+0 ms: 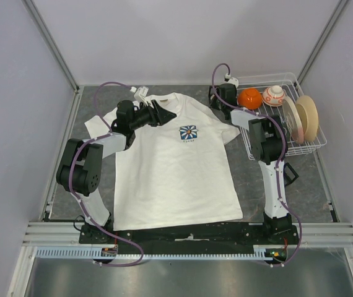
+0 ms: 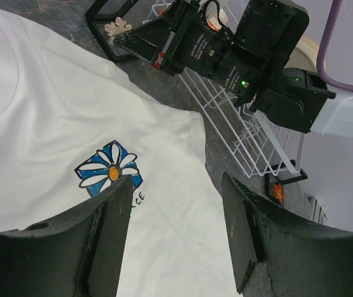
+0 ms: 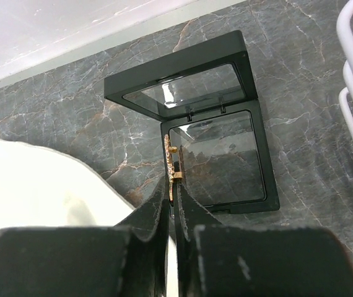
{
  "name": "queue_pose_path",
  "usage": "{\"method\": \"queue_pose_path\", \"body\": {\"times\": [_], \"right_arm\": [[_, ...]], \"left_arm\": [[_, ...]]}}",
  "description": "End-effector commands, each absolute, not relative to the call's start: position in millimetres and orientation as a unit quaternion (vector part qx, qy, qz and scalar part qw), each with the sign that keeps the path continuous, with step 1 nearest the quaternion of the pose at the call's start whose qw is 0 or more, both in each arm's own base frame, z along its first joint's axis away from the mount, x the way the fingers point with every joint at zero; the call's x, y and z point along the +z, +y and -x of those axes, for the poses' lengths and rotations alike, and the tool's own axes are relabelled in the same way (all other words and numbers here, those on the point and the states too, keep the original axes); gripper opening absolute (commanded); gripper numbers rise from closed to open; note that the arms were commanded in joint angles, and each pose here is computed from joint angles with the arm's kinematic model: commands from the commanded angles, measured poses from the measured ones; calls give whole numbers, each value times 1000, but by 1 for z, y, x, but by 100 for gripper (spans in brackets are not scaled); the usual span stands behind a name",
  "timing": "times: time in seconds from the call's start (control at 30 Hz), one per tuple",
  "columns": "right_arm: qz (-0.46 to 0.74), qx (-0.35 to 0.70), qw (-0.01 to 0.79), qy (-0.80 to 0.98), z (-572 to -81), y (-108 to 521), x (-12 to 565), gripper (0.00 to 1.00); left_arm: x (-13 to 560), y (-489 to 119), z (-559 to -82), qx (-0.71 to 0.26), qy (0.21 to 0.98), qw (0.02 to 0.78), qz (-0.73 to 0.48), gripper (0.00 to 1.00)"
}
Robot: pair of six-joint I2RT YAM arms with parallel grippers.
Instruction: Remove the brooch from the garment
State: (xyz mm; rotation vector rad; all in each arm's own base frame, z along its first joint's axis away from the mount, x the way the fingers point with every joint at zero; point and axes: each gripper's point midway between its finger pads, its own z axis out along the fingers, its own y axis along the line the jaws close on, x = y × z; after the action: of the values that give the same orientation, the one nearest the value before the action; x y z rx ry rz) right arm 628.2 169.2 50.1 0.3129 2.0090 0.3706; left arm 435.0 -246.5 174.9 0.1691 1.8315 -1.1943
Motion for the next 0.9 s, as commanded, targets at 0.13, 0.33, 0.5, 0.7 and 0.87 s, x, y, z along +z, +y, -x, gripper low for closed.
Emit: {"method": "queue_pose_path", "body": {"times": [0.13, 0.33, 0.5, 0.7, 0.87], "right_arm": [[-125, 163, 530, 823, -640, 175, 62, 13], [-127, 159, 531, 823, -640, 174, 62, 15], [-128, 153, 533, 822, -639, 172, 63, 21], [-127, 144, 539, 820, -637, 171, 72, 29], [-135, 124, 546, 817, -632, 162, 83, 33]], "left_arm": [[184, -250, -436, -490, 723, 476, -99, 65], [185, -251, -436, -493, 723, 474, -101, 65], [183, -252, -435, -495, 723, 471, -101, 65], [183, -253, -435, -498, 723, 468, -103, 65], [182, -253, -435, -499, 723, 466, -104, 65]]}}
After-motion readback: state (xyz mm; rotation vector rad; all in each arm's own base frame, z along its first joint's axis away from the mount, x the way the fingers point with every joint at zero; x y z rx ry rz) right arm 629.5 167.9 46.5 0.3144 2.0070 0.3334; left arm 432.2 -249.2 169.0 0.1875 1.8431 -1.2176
